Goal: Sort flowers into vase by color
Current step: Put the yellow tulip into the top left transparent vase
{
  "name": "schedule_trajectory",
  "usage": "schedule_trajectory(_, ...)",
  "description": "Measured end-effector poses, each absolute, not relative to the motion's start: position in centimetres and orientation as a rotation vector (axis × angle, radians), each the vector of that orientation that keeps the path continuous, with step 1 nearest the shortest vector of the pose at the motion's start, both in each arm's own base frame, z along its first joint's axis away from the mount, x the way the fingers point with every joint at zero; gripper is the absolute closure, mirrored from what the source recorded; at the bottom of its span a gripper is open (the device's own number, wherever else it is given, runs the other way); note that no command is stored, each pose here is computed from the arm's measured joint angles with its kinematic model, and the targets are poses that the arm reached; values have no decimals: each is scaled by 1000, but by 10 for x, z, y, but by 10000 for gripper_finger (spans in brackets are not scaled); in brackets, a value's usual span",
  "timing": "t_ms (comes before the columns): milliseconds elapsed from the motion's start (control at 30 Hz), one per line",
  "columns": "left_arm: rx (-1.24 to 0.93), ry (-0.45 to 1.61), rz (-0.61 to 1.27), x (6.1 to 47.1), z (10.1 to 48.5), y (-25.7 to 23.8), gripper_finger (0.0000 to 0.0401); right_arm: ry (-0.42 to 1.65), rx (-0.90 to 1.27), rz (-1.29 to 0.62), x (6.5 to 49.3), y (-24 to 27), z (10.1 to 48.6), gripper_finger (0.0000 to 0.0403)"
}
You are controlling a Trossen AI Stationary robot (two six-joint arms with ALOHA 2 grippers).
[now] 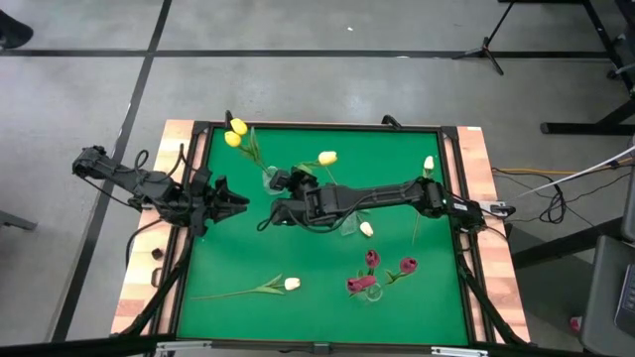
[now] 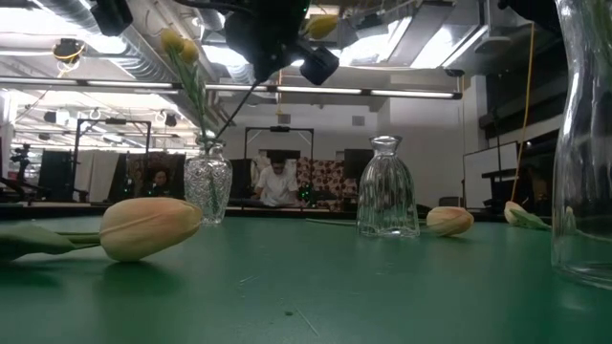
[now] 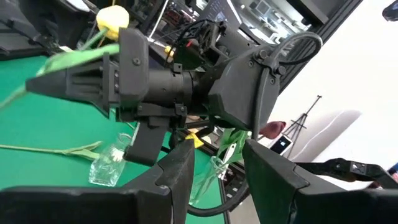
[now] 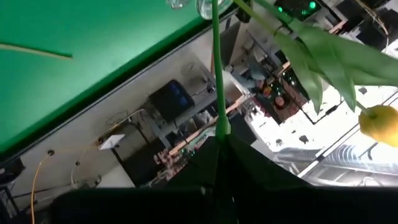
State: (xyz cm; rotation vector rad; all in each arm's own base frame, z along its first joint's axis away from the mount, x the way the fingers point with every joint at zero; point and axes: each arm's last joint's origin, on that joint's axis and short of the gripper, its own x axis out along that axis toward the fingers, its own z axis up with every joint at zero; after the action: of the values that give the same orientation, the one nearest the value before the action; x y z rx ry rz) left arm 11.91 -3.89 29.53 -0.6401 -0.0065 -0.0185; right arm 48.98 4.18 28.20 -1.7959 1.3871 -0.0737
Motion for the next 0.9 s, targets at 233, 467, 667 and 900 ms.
schedule_trajectory(233,-622,-23,34,119,295,-37,266,1344,-1775,-28,491,43,281,375)
schedule_trajectory(467,-622,-27,46,119,295,-37,266,1292,-1744,5,495,41,282,347)
schedule_trajectory(667,-622,-27,47,119,295,-37,266,1289,-1719,-47,498,31,284,292)
schedule_trajectory(900,-621,-27,47,119,295,-37,266,1268,-1687,-86,501,19,286,244)
